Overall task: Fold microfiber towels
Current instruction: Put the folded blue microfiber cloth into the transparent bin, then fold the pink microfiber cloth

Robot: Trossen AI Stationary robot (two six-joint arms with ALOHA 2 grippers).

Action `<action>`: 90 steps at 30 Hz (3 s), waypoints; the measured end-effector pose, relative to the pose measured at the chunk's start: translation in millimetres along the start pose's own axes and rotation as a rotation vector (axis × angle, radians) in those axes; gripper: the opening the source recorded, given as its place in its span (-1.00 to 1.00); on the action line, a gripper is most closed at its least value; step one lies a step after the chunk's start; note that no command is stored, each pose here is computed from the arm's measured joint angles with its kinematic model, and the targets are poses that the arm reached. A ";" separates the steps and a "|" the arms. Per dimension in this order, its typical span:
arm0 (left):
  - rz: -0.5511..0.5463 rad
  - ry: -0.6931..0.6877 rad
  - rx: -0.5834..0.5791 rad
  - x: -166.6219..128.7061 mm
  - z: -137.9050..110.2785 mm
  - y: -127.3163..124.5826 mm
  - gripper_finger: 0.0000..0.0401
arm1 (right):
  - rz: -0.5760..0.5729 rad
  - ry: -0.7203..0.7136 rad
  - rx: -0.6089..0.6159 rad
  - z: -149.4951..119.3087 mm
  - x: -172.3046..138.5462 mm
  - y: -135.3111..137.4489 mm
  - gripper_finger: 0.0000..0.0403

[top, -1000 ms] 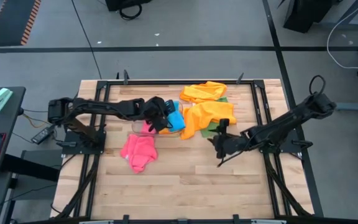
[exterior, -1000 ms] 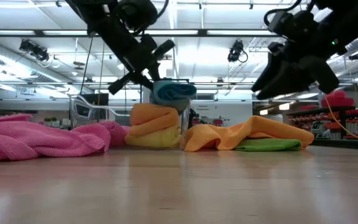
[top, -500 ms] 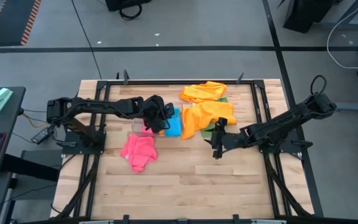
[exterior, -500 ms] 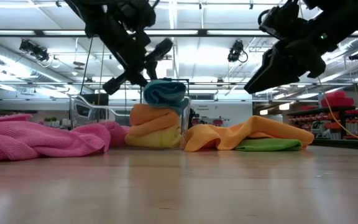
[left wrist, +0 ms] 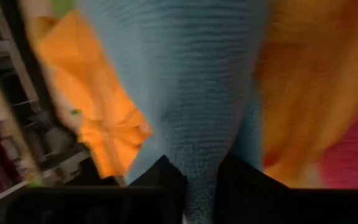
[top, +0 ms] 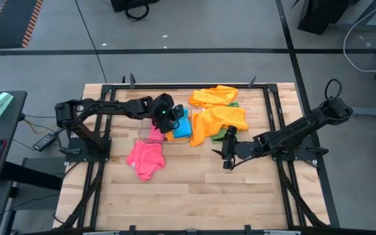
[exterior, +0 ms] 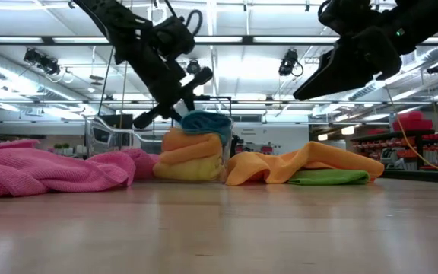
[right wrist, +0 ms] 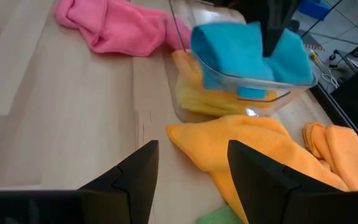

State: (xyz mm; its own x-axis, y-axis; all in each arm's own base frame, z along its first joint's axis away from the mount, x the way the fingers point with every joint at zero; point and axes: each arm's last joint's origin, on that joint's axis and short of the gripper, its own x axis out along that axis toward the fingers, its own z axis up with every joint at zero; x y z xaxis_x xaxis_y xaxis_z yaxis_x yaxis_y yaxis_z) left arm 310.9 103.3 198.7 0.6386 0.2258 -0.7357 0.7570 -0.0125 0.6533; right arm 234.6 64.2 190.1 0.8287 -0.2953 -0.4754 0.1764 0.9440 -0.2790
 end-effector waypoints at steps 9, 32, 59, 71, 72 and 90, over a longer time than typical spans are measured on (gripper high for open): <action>-0.002 0.001 -0.057 4.6 2.9 -0.4 -0.23 | -0.002 0.004 -0.002 -0.4 0.4 -0.5 0.00; 0.306 0.161 -0.714 -89.2 15.2 29.6 0.06 | 0.005 0.030 0.059 -3.3 0.2 -0.2 0.00; -0.095 -0.302 -1.676 -119.0 201.4 1.7 -0.60 | 0.311 -0.119 0.333 7.7 11.7 34.4 0.00; -0.282 0.348 -2.102 -139.6 216.7 -66.7 -0.51 | 0.352 -0.223 0.321 17.1 2.2 42.8 0.00; -0.274 0.395 -2.112 -140.2 217.3 -70.8 -0.46 | 0.352 -0.224 0.320 17.2 2.2 42.8 0.00; -0.143 0.712 -2.095 -93.5 234.2 -94.1 -0.13 | 0.400 -0.230 0.305 15.7 -9.5 57.2 0.00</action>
State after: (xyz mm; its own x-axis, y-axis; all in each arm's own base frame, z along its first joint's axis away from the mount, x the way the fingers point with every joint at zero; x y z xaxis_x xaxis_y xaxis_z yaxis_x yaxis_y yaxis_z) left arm 212.3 -144.8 164.1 0.0999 0.3481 -0.9321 -0.7172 0.6745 0.1751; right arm 245.2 123.3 191.8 0.9513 0.1030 -0.2904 -0.0588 0.9859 0.1569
